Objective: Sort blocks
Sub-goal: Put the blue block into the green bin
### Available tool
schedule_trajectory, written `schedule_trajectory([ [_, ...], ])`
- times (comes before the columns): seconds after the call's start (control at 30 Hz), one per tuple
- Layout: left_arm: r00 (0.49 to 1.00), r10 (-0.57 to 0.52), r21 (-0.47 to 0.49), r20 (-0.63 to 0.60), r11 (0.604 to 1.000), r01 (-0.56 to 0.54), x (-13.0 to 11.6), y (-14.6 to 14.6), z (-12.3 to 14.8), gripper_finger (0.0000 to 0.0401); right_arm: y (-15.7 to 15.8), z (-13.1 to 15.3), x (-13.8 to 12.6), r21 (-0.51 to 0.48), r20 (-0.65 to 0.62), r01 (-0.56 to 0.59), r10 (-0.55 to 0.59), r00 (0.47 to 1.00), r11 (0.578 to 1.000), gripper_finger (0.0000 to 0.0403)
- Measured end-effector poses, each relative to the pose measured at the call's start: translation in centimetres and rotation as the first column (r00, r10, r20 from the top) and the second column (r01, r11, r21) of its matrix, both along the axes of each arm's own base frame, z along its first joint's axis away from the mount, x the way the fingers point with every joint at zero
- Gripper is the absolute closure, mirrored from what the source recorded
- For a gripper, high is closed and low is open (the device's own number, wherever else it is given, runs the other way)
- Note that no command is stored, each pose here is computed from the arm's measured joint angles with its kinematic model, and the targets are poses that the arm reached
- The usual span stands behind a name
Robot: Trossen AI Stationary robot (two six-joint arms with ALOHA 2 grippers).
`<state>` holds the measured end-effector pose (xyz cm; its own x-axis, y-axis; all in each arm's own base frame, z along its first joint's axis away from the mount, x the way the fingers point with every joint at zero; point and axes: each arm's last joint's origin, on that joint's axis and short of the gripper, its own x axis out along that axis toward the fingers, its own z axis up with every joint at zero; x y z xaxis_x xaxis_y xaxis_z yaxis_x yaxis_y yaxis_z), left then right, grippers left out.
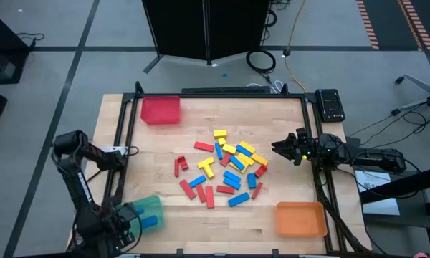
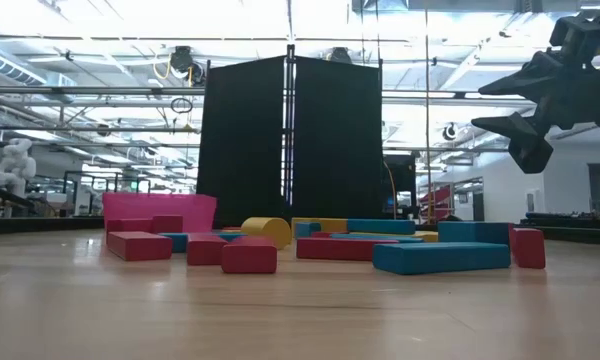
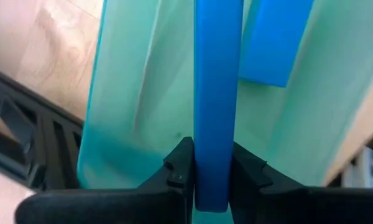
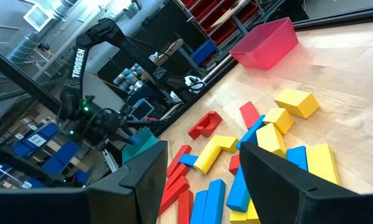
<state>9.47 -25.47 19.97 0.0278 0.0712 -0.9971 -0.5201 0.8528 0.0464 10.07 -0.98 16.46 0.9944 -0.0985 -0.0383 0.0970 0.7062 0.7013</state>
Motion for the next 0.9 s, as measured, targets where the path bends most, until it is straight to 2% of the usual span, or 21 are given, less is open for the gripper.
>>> schedule_trajectory([
  [0.27, 1.0, -0.029, 0.005, -0.006, 1.0, 0.029, 1.7, 1.8, -2.8, 0.0342, 0.0, 0.0, 0.0, -0.001, -0.001, 0.0, 0.0, 1.0, 1.0, 0.0204],
  [0.43, 0.996, -0.087, -0.064, -0.009, 0.994, 0.086, 3.4, 2.9, -4.6, 0.0342, 0.0, 0.0, 0.0, -0.003, -0.003, -0.001, 0.001, 1.0, 1.0, 0.0204],
  [0.67, 0.991, -0.131, -0.071, 0.005, 0.989, 0.131, 4.6, 3.7, -5.0, 0.034, 0.0, 0.0, 0.0, -0.003, -0.002, -0.001, 0.001, 1.0, 1.0, 0.0204],
  [0.73, 0.989, -0.149, -0.073, 0.01, 0.986, 0.149, 4.9, 3.9, -5.0, 0.0315, 0.0, 0.0, 0.0, 0.003, -0.002, -0.002, 0.002, 1.0, 1.0, 0.0204],
  [0.9, 0.988, -0.153, -0.074, -0.003, 0.986, 0.152, 5.5, 4.4, -5.0, 0.0217, 0.0, 0.0, 0.0, 0.027, 0.001, -0.006, 0.006, 1.0, 1.0, 0.0204],
])
